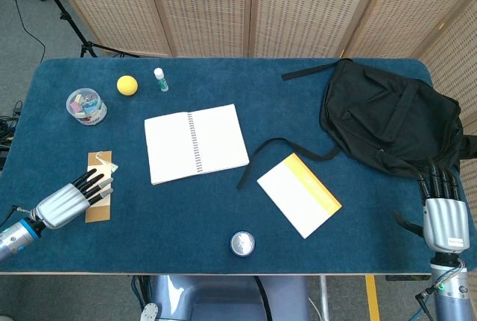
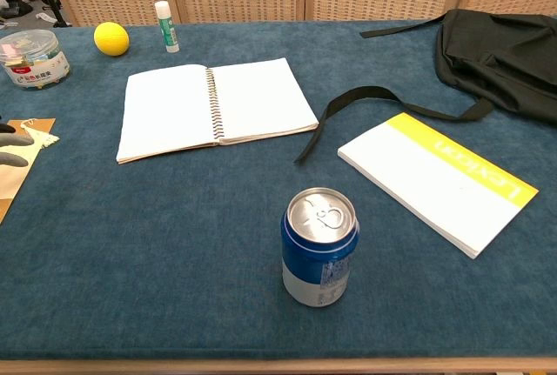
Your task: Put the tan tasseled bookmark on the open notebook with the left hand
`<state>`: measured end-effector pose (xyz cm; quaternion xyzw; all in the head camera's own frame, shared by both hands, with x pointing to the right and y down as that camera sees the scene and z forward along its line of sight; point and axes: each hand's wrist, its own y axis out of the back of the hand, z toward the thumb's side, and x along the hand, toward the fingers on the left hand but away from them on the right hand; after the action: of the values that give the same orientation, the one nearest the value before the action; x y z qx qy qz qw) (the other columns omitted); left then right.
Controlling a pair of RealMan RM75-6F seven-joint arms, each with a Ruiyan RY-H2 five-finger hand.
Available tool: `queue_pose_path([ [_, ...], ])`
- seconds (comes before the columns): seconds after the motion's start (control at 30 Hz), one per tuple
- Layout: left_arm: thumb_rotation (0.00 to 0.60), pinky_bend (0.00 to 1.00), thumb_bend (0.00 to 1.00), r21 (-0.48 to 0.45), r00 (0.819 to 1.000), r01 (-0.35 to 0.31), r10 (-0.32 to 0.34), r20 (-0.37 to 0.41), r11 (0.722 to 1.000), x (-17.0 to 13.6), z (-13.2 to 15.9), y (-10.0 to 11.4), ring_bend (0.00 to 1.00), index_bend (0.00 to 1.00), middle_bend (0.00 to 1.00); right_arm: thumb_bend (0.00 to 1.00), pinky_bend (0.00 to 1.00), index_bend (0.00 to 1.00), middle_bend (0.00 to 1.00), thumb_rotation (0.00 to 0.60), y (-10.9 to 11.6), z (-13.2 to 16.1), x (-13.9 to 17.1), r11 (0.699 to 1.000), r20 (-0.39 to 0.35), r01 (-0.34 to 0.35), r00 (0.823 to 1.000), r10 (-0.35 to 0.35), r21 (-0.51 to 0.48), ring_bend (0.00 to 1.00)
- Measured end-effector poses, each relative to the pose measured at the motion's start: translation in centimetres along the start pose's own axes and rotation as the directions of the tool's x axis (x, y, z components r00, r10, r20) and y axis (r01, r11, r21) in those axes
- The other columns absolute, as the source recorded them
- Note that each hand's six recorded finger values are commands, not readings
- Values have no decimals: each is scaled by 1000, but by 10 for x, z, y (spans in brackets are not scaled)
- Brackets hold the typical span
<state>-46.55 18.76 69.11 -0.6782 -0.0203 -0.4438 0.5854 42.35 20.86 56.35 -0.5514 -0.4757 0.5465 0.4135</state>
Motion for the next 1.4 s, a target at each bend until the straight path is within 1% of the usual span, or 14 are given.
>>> queue_pose_path([
  [0.3,600,0,264,13,1000,23,-23,9,1000,1,2,-5,0,34,0,2,55,154,0,600,0,-1,0,1000,5,-2,1000,2,0,0],
  [0.43,600,0,263,15,1000,26,-26,15,1000,2,2,-5,0,67,0,2,55,154,0,600,0,-2,0,1000,7,-2,1000,2,-1,0],
  [0.6,600,0,265,23,999,40,-40,31,999,6,4,-6,0,74,0,2,55,154,0,600,2,-4,-1,1000,14,-1,1000,1,-5,0],
  [0.77,600,0,287,23,997,66,-67,37,998,11,4,-9,0,106,0,2,50,154,0,600,1,-5,-1,1000,21,-8,1000,8,-8,0],
  [0.87,600,0,307,21,997,70,-71,44,997,13,5,-9,0,158,0,2,45,154,0,600,2,-6,-1,1000,22,-11,1000,11,-10,0],
  [0.97,600,0,338,16,996,67,-68,50,998,15,6,-8,0,249,0,2,45,154,0,600,1,-5,0,1000,21,-14,1000,14,-13,0],
  [1.07,600,0,360,10,997,61,-62,55,998,17,7,-5,0,371,0,2,45,154,0,600,1,-6,0,1000,21,-18,1000,19,-15,0],
  [1.2,600,0,365,7,997,48,-49,60,999,17,9,-2,0,558,0,2,45,154,0,600,2,-6,0,1000,22,-16,1000,17,-17,0],
  [1.33,600,0,365,13,998,42,-43,53,999,16,9,-2,0,659,0,2,45,154,0,600,3,-7,0,1000,23,-15,1000,15,-21,0],
  [1.4,600,0,366,11,998,38,-39,47,999,15,9,-2,0,690,0,2,45,154,0,600,3,-7,0,1000,23,-14,1000,15,-23,0],
])
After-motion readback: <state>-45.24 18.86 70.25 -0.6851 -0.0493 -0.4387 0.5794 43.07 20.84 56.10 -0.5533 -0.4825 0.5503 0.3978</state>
